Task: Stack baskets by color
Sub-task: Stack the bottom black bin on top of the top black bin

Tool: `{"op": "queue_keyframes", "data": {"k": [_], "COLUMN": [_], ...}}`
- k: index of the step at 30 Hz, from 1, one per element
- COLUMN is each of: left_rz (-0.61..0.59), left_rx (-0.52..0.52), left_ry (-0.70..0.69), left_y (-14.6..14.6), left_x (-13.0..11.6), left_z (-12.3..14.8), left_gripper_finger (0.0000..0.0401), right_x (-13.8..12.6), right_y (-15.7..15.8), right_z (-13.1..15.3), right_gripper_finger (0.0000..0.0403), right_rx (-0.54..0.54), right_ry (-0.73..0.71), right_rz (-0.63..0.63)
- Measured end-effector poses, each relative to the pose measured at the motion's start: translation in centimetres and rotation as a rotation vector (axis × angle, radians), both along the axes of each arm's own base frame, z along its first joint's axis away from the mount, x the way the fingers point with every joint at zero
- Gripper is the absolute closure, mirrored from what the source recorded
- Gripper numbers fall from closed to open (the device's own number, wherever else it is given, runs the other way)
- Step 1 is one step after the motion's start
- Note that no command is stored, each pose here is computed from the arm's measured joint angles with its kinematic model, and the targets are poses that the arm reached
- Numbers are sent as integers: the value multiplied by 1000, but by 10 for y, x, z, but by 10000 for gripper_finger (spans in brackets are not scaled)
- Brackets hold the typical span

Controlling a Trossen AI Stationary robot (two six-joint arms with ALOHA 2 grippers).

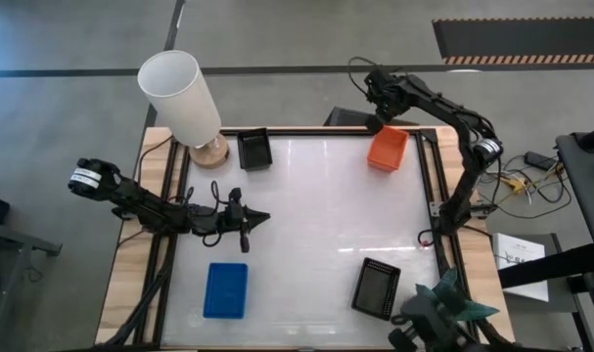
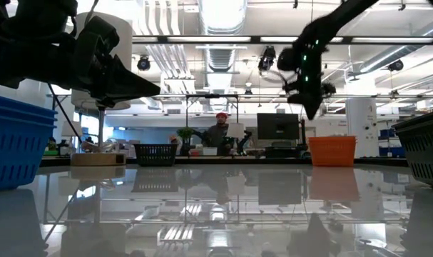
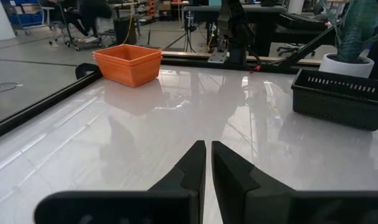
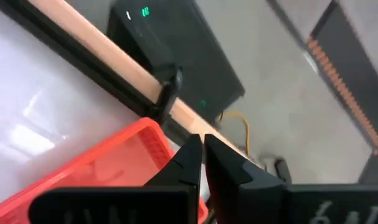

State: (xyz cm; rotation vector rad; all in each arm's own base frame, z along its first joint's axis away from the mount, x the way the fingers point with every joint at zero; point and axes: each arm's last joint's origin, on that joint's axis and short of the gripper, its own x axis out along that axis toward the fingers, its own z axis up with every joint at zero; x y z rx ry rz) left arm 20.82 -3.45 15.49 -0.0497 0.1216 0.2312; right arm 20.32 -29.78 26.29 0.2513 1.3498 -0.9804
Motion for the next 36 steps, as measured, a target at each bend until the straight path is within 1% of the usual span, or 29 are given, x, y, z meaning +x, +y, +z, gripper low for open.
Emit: {"op": "queue_keyframes", "data": {"k": [3, 7, 10, 13, 18, 21, 25, 30, 33, 36], "left_rz": [0, -3, -5, -15, -29, -32, -33, -34, -35, -35], "left_rx": [0, 0, -1, -3, -5, -6, -6, -6, -6, -6], "left_ry": [0, 0, 0, -1, -2, -3, -3, -2, -2, -2], "left_y": [0, 0, 0, 0, -1, -1, -1, -1, -1, -1], "left_x": [0, 0, 0, 0, 0, 1, 1, 1, 1, 1], "left_z": [0, 0, 0, 0, 0, 1, 1, 1, 0, 0], "left_gripper_finger": [391, 391, 391, 391, 391, 391, 391, 391, 391, 391], "right_x": [2, 8, 12, 11, 4, -2, -6, -7, -7, -7], "right_y": [19, 55, 87, 120, 181, 222, 278, 339, 366, 387], "right_z": [21, 32, 27, 14, 4, -1, -8, -17, -21, -24], "right_gripper_finger": [390, 390, 390, 390, 390, 385, 351, 279, 241, 221], "right_rx": [-18, -11, -4, 57, 94, 159, 260, 363, 410, 438], "right_ry": [-62, -161, -200, -243, -318, -361, -404, -401, -373, -361], "right_rz": [53, 153, 221, 280, 321, 355, 435, 526, 562, 553]}}
